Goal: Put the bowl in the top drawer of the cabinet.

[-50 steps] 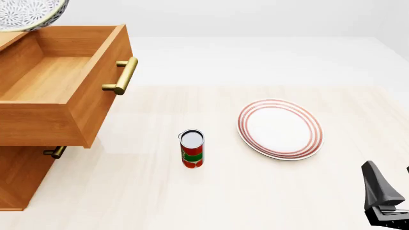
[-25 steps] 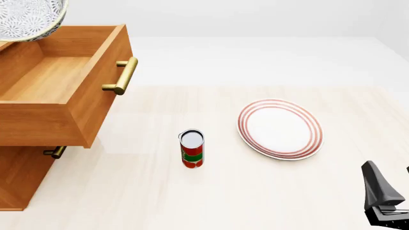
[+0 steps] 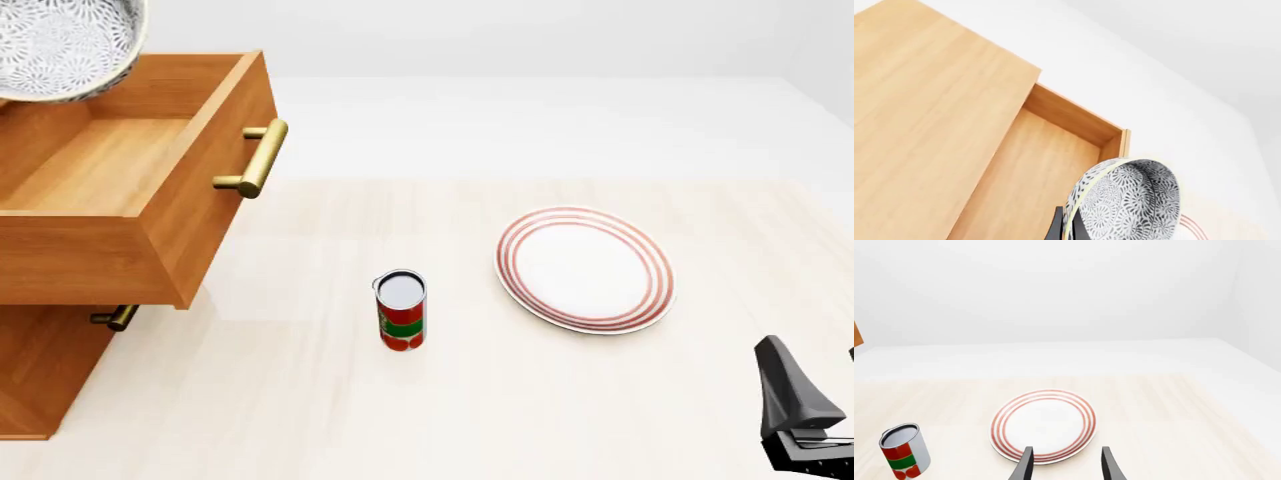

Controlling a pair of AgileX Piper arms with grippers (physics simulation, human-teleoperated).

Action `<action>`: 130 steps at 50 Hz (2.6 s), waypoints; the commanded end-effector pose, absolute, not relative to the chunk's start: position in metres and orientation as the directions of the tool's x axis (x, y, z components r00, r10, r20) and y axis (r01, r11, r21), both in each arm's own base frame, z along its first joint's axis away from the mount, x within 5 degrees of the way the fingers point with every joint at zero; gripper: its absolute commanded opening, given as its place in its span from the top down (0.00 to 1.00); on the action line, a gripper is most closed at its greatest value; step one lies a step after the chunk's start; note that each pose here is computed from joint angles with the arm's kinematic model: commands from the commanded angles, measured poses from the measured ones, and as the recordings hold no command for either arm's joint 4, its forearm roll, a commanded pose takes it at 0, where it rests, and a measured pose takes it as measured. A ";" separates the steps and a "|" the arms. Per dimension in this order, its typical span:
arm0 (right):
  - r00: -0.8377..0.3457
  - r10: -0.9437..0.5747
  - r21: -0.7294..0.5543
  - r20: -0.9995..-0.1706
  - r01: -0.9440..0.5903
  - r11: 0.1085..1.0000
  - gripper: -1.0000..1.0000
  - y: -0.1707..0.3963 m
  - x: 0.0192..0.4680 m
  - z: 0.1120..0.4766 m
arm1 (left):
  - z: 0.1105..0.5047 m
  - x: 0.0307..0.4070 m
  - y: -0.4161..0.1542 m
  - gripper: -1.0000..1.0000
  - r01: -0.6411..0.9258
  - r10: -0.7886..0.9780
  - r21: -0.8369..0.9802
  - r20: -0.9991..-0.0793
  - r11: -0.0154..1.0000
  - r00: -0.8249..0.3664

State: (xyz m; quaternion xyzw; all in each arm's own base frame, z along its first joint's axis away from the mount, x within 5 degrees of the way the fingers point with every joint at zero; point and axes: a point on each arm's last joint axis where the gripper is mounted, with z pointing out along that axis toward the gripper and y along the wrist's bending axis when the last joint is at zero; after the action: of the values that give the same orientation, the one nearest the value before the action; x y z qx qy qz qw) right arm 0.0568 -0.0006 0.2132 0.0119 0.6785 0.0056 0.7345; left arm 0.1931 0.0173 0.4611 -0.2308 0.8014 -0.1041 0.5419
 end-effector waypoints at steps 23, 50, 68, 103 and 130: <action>0.079 0.024 0.025 -0.997 0.008 1.000 0.00 -0.001 0.057 0.213 | 0.432 0.229 0.028 1.00 -0.305 -0.486 -0.394 -0.804 0.867 -0.343; 0.079 0.024 0.025 -0.997 0.008 1.000 0.00 -0.001 0.057 0.213 | 0.416 0.240 0.033 1.00 -0.324 -0.491 -0.388 -0.794 0.863 -0.358; 0.079 0.024 0.025 -0.997 0.008 1.000 0.00 -0.001 0.057 0.213 | 0.407 0.250 0.035 1.00 -0.332 -0.494 -0.385 -0.788 0.861 -0.367; 0.079 0.024 0.025 -0.997 0.008 1.000 0.00 -0.001 0.057 0.213 | 0.395 0.267 0.038 1.00 -0.338 -0.483 -0.366 -0.784 0.867 -0.390; 0.079 0.024 0.025 -0.997 0.008 1.000 0.00 -0.001 0.057 0.213 | 0.381 0.278 0.043 1.00 -0.351 -0.474 -0.345 -0.779 0.871 -0.411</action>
State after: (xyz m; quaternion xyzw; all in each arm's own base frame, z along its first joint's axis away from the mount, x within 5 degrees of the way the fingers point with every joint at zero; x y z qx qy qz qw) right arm 0.0568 -0.0006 0.2132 0.0119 0.6785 0.0056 0.7345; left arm 0.2748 0.0423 0.3833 -0.2481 0.8375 -0.0645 0.4826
